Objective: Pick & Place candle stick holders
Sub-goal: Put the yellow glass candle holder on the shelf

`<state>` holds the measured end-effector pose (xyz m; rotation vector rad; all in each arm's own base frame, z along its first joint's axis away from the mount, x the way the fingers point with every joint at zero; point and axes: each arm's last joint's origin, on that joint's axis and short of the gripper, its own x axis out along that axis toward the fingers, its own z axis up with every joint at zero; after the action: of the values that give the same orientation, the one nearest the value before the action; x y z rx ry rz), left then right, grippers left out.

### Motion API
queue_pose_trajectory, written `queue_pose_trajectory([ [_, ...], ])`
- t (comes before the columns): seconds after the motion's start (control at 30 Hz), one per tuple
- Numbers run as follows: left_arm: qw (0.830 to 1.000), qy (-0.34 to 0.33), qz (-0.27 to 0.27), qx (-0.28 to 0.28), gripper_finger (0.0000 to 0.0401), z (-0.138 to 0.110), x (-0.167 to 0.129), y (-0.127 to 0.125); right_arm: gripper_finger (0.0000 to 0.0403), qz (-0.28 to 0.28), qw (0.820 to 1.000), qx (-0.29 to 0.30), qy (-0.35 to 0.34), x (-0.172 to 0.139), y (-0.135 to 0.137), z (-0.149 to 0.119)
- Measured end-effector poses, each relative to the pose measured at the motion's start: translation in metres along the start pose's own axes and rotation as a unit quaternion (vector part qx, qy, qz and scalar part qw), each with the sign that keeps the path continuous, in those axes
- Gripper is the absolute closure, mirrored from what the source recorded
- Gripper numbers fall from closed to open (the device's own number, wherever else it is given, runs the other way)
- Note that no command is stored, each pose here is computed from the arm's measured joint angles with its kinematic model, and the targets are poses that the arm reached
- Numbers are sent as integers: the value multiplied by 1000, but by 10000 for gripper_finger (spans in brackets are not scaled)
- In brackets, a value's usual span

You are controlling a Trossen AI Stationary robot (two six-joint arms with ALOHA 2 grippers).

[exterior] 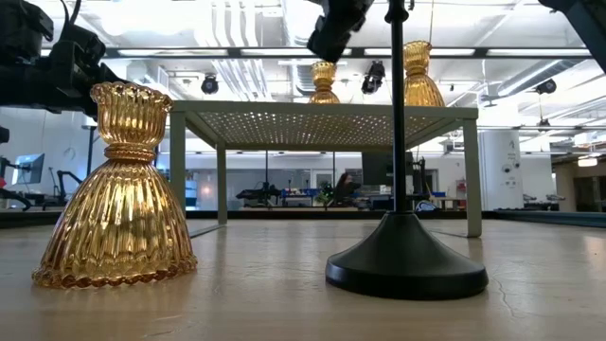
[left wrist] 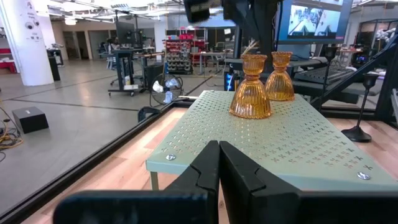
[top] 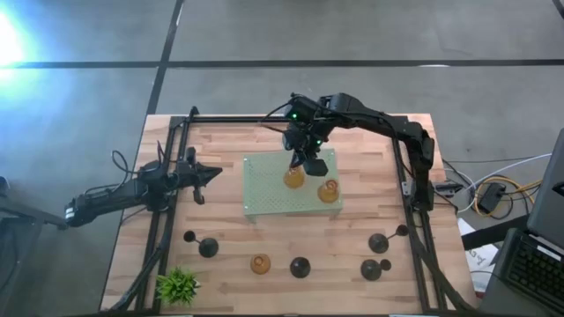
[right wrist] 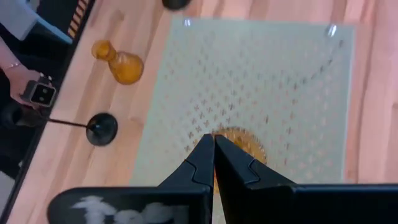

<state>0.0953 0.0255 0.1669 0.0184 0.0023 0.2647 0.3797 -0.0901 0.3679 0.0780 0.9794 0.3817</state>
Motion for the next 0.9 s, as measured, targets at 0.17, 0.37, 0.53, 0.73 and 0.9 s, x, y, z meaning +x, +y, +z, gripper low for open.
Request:
queue_pose_trajectory([
  [0.17,1000,0,0,0,387,0,0,0,395,-7,1000,-18,-23,-27,19,8],
  [0.37,1000,0,0,0,387,0,0,0,394,-73,995,-44,-53,-78,52,5],
  [0.53,1000,0,0,0,387,0,0,0,394,-89,990,-53,-92,-116,77,-10],
  [0.73,1000,0,0,0,387,0,0,0,394,-76,989,-42,-120,-126,97,-39],
  [0.9,1000,0,0,0,387,0,0,0,394,-71,988,-25,-133,-113,107,-79],
])
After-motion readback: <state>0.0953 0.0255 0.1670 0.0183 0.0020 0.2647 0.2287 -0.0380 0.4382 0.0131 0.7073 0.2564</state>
